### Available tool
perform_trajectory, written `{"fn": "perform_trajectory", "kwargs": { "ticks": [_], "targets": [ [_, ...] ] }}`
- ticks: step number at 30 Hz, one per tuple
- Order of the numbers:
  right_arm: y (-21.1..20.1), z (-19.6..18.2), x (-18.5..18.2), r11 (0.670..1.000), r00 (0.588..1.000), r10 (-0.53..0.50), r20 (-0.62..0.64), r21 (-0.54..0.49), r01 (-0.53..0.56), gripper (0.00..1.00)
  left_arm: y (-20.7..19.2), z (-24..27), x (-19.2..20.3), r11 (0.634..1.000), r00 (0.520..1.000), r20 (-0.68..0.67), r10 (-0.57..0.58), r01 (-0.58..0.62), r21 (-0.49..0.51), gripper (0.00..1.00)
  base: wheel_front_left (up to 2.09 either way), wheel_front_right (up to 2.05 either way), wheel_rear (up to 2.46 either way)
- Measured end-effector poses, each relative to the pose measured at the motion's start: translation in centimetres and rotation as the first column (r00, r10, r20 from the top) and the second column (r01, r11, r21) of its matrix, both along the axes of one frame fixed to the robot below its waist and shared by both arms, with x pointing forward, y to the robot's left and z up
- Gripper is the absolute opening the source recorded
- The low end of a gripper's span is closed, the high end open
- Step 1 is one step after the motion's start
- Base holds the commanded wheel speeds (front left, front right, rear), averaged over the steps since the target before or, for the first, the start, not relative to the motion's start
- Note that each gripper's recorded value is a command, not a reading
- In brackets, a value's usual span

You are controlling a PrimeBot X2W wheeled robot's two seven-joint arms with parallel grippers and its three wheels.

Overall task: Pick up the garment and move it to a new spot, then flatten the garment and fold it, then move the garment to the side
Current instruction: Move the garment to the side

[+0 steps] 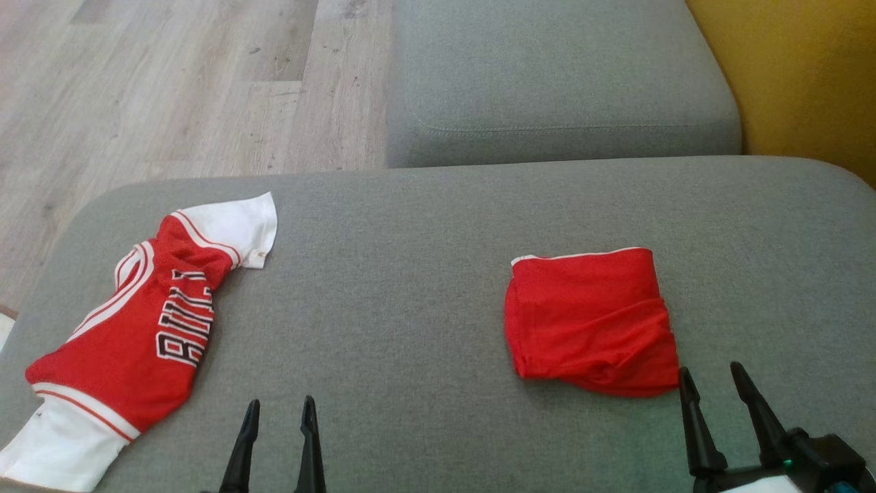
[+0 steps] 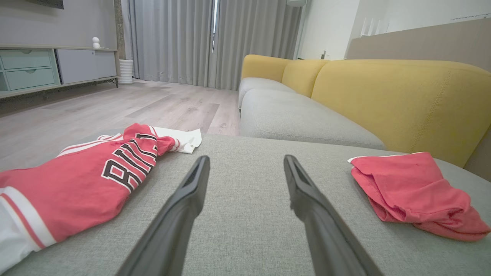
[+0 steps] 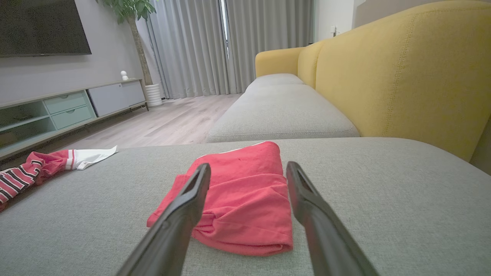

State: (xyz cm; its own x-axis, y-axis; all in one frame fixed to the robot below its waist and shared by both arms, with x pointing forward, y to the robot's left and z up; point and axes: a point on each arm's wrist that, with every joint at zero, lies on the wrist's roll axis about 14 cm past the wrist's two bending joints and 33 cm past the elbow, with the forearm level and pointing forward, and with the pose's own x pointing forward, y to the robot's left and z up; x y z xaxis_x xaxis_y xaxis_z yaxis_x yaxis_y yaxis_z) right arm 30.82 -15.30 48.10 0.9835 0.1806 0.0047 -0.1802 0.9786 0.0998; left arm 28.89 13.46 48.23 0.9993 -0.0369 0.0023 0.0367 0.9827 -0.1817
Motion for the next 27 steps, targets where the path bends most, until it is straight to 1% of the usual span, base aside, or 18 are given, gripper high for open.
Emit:
{"fn": "perform_trajectory", "kwargs": {
  "ticks": [11,19,24,27],
  "targets": [
    [-0.1,-0.3,-0.1,1.0,1.0,-0.004,-0.01,0.0,0.004,1.0,-0.2,-0.2,0.1,1.0,1.0,-0.005,-0.008,0.008,0.0,1.0,0.0,0.0,0.0],
    [-0.2,-2.0,0.3,1.0,0.998,-0.004,-0.069,-0.006,0.004,1.0,-0.3,-1.0,0.3,1.0,0.999,-0.037,-0.013,0.013,-0.001,1.0,0.0,0.0,0.0],
    [-0.6,-2.9,1.4,1.0,0.995,-0.007,-0.097,-0.015,0.006,1.0,-0.6,-1.5,0.5,1.0,0.998,-0.057,-0.025,0.026,0.005,1.0,0.0,0.0,0.0],
    [-1.7,-3.0,3.8,0.999,0.994,-0.03,-0.105,-0.015,0.029,1.0,-1.4,-1.8,1.0,0.999,0.996,-0.071,-0.048,0.048,0.003,1.0,0.0,0.0,0.0]
  ]
}}
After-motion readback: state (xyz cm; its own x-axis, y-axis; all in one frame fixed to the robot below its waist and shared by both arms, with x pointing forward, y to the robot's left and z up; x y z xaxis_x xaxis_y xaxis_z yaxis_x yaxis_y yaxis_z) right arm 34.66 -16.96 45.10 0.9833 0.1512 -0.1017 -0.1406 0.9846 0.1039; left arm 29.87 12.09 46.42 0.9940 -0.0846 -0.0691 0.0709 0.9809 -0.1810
